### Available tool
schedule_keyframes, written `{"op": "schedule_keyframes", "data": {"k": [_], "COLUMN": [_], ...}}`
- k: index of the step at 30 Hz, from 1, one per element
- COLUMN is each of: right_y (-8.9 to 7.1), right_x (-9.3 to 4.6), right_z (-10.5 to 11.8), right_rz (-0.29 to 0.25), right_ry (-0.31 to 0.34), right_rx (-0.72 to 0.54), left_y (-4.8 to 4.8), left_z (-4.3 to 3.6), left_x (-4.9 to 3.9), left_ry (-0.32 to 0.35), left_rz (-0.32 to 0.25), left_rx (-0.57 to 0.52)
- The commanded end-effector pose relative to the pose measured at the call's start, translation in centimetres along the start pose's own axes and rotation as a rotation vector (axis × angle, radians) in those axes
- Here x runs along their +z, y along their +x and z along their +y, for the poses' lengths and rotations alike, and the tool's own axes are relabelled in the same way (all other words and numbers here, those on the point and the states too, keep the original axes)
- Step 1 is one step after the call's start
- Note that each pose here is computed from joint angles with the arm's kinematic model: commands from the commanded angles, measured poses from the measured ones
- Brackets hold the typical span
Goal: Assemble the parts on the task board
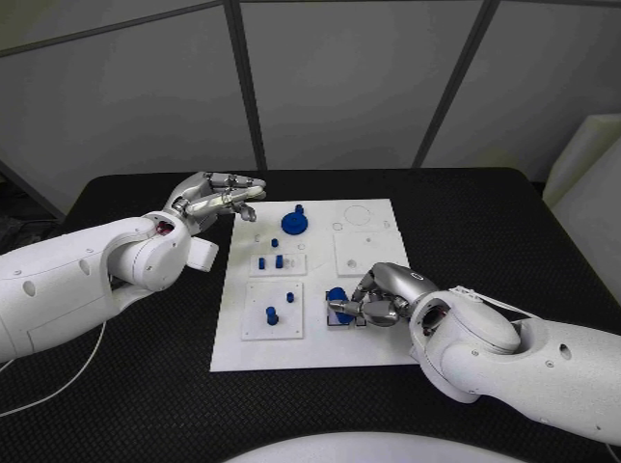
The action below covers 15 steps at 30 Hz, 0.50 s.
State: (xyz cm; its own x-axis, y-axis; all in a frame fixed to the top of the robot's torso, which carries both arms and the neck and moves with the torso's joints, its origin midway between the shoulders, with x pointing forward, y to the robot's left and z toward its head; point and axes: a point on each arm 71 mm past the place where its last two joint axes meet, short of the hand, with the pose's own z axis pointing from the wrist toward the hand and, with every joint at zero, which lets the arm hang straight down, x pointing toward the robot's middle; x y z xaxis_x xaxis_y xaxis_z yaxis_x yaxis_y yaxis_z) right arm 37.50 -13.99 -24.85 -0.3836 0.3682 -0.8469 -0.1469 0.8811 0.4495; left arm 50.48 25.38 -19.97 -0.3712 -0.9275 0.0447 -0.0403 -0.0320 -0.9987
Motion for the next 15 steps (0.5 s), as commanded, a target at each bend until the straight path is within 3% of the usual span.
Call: {"op": "schedule_keyframes", "data": {"k": [1,15], "right_y": [0.04,-0.09], "right_x": [0.06,0.05], "right_z": [0.07,-0.01], "right_rz": [0.000,-0.011], "right_ry": [0.003,-0.006], "right_rx": [-0.006,0.001], "left_y": [0.10,0.11], "left_z": [-0.12,-0.09], "left_x": [0.02,-0.01], "left_ry": [0.002,-0.002], "left_rz": [0.011,0.014], "left_rx": [-0.007,-0.008]}}
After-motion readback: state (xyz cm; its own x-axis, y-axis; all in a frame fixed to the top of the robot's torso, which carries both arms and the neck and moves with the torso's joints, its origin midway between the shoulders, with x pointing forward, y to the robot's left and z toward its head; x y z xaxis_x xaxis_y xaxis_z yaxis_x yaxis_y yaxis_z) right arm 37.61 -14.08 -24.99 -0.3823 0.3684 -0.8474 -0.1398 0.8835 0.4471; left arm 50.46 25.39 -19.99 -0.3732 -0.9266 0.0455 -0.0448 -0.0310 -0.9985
